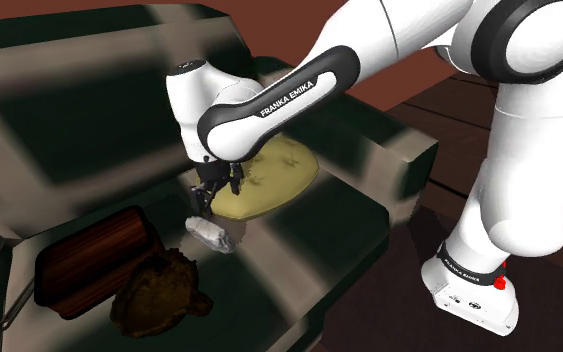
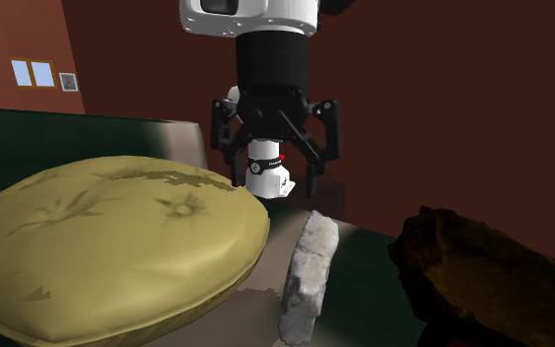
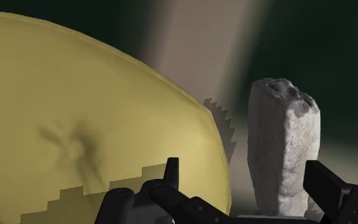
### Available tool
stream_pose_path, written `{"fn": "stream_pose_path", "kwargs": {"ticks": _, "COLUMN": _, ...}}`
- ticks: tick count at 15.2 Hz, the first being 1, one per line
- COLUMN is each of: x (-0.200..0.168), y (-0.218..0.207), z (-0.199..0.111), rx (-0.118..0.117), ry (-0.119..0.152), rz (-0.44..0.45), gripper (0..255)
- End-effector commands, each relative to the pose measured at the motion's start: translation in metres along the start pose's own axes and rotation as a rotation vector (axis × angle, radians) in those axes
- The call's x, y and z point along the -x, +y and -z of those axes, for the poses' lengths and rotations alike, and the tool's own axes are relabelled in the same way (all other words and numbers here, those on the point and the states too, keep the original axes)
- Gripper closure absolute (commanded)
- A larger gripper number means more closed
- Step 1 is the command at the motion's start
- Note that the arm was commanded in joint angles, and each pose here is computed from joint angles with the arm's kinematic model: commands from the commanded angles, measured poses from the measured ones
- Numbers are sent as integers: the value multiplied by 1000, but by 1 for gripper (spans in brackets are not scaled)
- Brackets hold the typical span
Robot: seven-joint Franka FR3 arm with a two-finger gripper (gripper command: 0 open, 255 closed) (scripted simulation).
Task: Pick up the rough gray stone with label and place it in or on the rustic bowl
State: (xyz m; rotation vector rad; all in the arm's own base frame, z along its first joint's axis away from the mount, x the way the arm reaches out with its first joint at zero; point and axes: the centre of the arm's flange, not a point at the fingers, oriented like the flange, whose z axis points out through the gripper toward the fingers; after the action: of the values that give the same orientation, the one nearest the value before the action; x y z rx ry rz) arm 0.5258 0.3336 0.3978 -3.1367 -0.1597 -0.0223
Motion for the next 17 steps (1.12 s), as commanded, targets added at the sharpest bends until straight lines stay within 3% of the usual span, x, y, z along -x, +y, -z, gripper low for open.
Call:
{"fn": "stream_pose_path", "kwargs": {"ticks": 1, "x": -13, "y": -21, "z": -13, "rx": -6, "ry": 0, "rz": 11, "gripper": 0}}
{"fn": "stream_pose_path", "kwargs": {"ticks": 4, "x": -32, "y": -50, "z": -30, "rx": -16, "ry": -1, "rz": 29, "gripper": 0}}
{"fn": "stream_pose_path", "kwargs": {"ticks": 12, "x": -32, "y": -52, "z": -71, "rx": -16, "ry": -1, "rz": 30, "gripper": 0}}
{"fn": "stream_pose_path", "kwargs": {"ticks": 17, "x": -32, "y": -52, "z": -71, "rx": -16, "ry": -1, "rz": 30, "gripper": 0}}
